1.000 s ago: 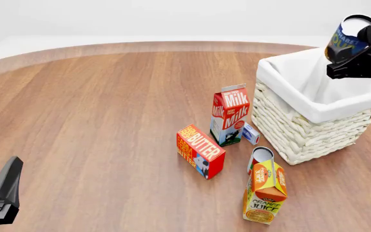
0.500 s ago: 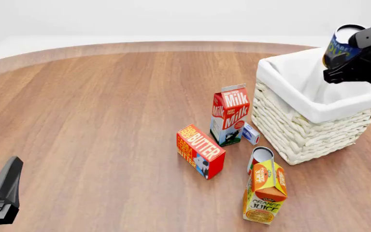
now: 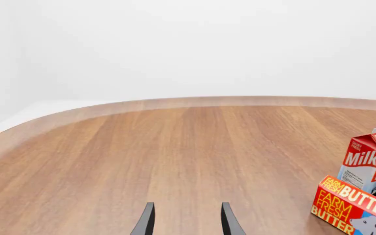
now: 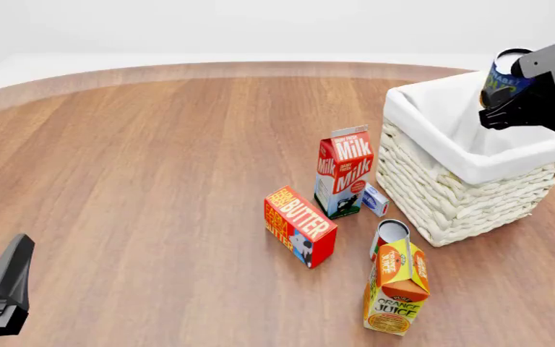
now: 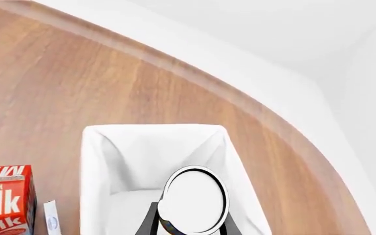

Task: Pick up the alphabet soup, and put it in the basket.

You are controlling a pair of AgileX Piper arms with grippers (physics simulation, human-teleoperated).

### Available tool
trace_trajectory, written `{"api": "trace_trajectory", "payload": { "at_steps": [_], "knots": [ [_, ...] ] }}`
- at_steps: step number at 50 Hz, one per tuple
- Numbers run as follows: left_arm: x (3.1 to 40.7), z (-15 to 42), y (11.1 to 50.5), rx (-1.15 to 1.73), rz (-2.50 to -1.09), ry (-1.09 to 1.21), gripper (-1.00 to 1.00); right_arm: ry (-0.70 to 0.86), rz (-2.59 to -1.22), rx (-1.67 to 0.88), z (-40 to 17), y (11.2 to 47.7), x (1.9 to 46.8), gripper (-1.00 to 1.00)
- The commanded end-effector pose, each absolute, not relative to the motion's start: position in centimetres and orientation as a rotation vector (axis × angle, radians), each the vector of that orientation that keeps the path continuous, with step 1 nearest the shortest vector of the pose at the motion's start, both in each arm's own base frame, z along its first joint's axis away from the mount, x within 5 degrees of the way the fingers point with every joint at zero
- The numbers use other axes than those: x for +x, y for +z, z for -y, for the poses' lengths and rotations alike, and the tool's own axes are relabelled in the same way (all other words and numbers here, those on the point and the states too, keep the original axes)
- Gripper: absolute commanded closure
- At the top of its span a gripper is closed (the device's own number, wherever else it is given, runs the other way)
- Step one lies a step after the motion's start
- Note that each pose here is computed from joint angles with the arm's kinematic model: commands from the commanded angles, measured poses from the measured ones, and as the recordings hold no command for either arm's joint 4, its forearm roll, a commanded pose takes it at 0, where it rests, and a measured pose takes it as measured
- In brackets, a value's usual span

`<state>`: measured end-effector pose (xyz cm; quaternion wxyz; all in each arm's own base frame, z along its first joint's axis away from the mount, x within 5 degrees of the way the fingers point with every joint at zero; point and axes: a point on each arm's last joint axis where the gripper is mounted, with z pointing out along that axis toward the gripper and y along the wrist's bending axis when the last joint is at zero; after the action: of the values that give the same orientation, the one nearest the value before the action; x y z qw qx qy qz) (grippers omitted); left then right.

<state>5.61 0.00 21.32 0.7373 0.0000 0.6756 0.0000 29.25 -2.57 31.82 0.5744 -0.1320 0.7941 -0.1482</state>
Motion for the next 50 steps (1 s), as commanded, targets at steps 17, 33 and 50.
{"api": "trace_trajectory", "payload": {
  "at_steps": [17,33,50],
  "knots": [
    [5.6,0.0,21.3,0.0,-1.484,0.0,-1.0,-0.327,-1.917,-0.318,2.6,29.7,32.0,1.0],
    [5.6,0.0,21.3,0.0,-1.484,0.0,-1.0,-0.34,-1.949,-0.309,3.5,28.6,33.5,1.0],
    [5.6,0.0,21.3,0.0,-1.484,0.0,-1.0,-0.342,-1.974,-0.305,3.9,27.8,34.6,1.0]
  ]
}}
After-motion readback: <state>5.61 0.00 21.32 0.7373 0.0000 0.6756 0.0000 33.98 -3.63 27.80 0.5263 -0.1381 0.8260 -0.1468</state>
